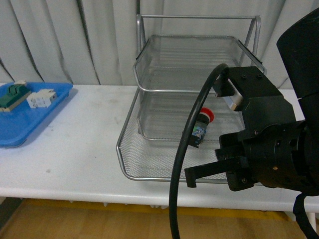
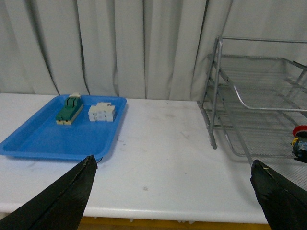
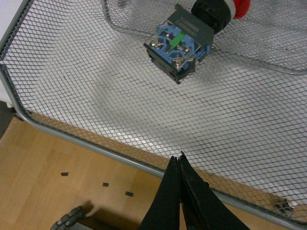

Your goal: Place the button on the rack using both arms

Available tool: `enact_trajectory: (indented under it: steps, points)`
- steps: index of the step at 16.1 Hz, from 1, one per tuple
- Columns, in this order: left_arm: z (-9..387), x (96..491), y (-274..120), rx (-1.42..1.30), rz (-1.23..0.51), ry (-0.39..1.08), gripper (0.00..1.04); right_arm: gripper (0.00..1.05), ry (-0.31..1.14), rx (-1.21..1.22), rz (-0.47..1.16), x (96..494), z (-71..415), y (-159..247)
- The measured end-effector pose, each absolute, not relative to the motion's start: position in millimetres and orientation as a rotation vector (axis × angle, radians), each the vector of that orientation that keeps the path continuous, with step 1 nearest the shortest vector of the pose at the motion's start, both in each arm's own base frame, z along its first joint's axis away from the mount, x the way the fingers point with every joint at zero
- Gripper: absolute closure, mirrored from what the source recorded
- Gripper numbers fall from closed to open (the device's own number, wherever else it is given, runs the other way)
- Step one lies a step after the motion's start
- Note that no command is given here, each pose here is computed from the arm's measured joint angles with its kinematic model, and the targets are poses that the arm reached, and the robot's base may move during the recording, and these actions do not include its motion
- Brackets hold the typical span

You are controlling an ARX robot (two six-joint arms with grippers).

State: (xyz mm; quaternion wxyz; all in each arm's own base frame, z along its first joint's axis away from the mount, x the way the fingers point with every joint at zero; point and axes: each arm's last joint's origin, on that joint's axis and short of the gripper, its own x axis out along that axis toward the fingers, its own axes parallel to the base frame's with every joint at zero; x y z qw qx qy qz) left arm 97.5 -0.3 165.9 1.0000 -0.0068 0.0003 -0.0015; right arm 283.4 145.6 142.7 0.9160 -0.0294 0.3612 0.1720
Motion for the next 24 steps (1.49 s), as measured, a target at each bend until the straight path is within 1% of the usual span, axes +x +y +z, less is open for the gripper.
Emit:
enact_trajectory:
  steps: [7,11,15,20,24]
  points:
    - [166,98,0,-0.014,-0.003,0.001,0.07,1.03,0.817,-0.058,0.391,277,111,168]
    - [166,98,0,-0.014,-0.003,0.001,0.07,1.03,0.870,-0.063,0.358,282,91,167]
    - [166,98,0,-0.014,-0.003,0.001,0.07,1.03,0.858,-0.053,0.303,298,94,161]
    - [166,98,0,-0.014,-0.003,0.000,0.07,1.03,0.842,-0.043,0.280,310,99,159]
    - [166,98,0,-0.014,-0.003,0.001,0.07,1.03,0.843,-0.034,0.241,327,96,154]
